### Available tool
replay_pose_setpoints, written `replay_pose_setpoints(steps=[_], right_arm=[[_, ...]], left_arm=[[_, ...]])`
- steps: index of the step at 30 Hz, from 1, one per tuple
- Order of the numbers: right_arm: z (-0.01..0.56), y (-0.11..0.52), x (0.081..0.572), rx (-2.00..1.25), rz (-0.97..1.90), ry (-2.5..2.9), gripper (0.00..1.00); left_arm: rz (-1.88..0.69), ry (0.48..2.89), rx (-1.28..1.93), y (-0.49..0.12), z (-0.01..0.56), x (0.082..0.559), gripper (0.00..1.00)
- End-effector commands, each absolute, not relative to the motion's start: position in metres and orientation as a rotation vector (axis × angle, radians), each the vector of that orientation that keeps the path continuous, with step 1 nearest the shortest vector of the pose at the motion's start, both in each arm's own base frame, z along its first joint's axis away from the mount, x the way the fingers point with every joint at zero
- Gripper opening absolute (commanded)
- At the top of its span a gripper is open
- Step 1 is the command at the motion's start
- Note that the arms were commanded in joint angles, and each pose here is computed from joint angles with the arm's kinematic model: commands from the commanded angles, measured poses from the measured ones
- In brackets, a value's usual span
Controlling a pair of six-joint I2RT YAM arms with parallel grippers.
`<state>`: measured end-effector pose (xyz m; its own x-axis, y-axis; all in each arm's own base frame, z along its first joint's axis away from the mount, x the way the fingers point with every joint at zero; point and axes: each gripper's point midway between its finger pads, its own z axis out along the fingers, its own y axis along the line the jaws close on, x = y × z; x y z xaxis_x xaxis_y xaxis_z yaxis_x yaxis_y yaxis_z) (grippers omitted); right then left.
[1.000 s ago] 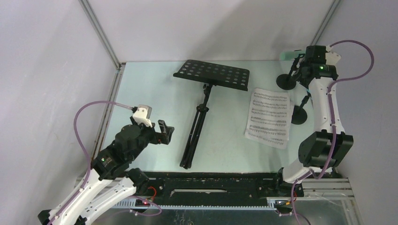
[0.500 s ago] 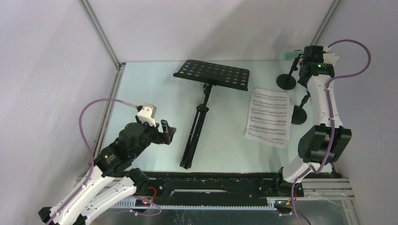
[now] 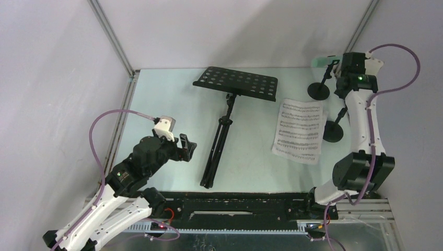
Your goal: Pack up the instrument practice props
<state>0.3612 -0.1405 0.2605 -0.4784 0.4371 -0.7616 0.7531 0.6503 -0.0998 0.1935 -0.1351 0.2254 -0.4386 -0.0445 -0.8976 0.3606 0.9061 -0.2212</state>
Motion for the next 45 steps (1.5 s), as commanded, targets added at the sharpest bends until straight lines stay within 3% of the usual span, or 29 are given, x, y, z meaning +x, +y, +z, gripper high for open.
replay_pose_setpoints(steps=[1, 12, 18, 22, 31, 41, 45], right_arm=[[0.339, -0.153, 0.333, 0.893, -0.602, 1.906, 0.00], [0.411, -0.132, 0.290, 0.738, -0.607, 1.724, 0.00], [0.433, -0.083, 0.287, 0.537, -0.508, 1.694, 0.00], [0.424, -0.032, 0.290, 0.325, -0.406, 1.730, 0.00], [0.400, 0.095, 0.275, -0.078, -0.004, 1.751, 0.00], [0.364, 0.226, 0.248, -0.503, 0.369, 1.710, 0.00], [0.343, 0.254, 0.246, -0.622, 0.421, 1.653, 0.00]], left_arm=[[-0.468, 1.967, 0.253, -0.139, 0.224, 0.197, 0.84], [-0.472, 1.963, 0.254, -0.139, 0.225, 0.197, 0.84], [-0.463, 1.952, 0.239, -0.136, 0.227, 0.197, 0.88], [-0.475, 1.937, 0.249, -0.135, 0.230, 0.194, 1.00], [-0.475, 1.835, 0.174, -0.118, 0.248, 0.189, 1.00], [-0.924, 1.591, 0.289, -0.177, 0.297, 0.165, 0.97], [-0.969, 1.582, 0.285, -0.191, 0.298, 0.169, 0.93]])
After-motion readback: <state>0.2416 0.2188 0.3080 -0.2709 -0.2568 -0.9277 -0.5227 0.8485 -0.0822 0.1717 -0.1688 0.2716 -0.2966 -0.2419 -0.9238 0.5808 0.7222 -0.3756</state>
